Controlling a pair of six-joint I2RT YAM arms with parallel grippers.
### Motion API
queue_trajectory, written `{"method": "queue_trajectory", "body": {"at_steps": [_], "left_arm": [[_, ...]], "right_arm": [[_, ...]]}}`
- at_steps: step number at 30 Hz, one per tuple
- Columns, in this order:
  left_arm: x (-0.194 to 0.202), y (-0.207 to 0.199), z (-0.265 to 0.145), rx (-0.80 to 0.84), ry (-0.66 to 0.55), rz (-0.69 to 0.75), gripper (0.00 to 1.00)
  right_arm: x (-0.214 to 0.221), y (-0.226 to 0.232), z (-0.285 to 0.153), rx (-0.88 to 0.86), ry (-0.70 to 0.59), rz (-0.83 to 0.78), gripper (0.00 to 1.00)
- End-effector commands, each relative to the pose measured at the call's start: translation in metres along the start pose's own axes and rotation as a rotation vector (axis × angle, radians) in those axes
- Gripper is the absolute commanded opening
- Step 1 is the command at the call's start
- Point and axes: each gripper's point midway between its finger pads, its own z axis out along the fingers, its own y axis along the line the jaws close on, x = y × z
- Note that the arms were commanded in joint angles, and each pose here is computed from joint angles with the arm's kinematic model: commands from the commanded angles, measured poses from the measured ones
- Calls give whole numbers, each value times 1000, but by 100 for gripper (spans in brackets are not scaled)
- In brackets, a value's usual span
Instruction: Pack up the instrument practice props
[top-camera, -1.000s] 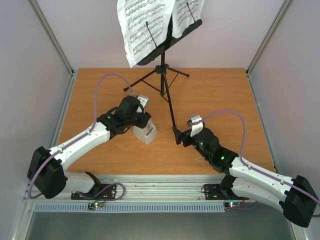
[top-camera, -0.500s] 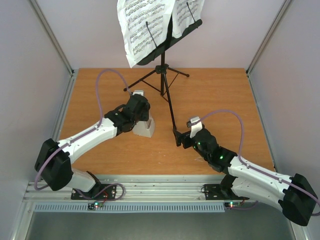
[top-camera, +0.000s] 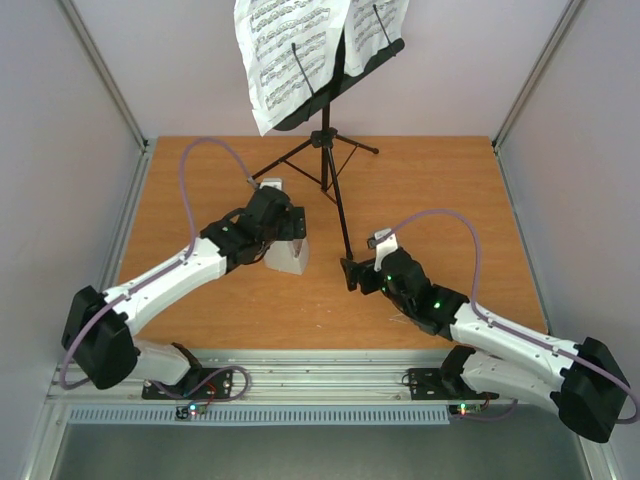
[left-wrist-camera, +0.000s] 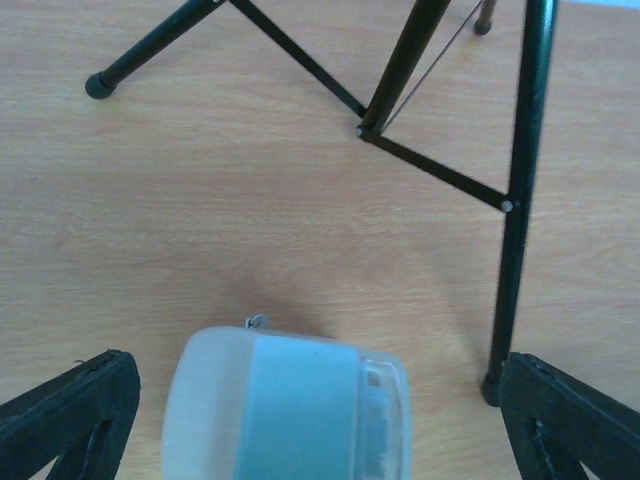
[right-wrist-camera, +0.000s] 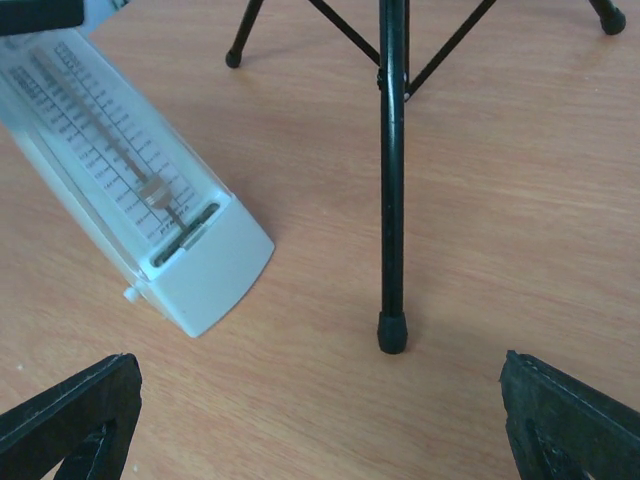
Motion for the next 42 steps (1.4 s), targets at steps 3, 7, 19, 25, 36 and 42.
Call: {"method": "queue_trajectory", "body": {"at_steps": [3,7,19,25,36,42], "left_arm": [[-18,-11,-29,133,-8,-13,99],[-15,-6,-26,210,73,-60,99],[-4,-9,-20,262,149,0,99],[-6,9,-26,245,87,-44,99],[16,15,-30,406,28,-79,99],[24,11,-32,449,16,-42,99]], "right_arm": [[5,5,7,26,91,171,98],[15,22,13,51,115,193,97],[30,74,55,-27,226,264,86],[32,83,79,-57,273,256,76],[45,96,110,-127,302,217,66],[57,96,120,-119,324,192,65]]}}
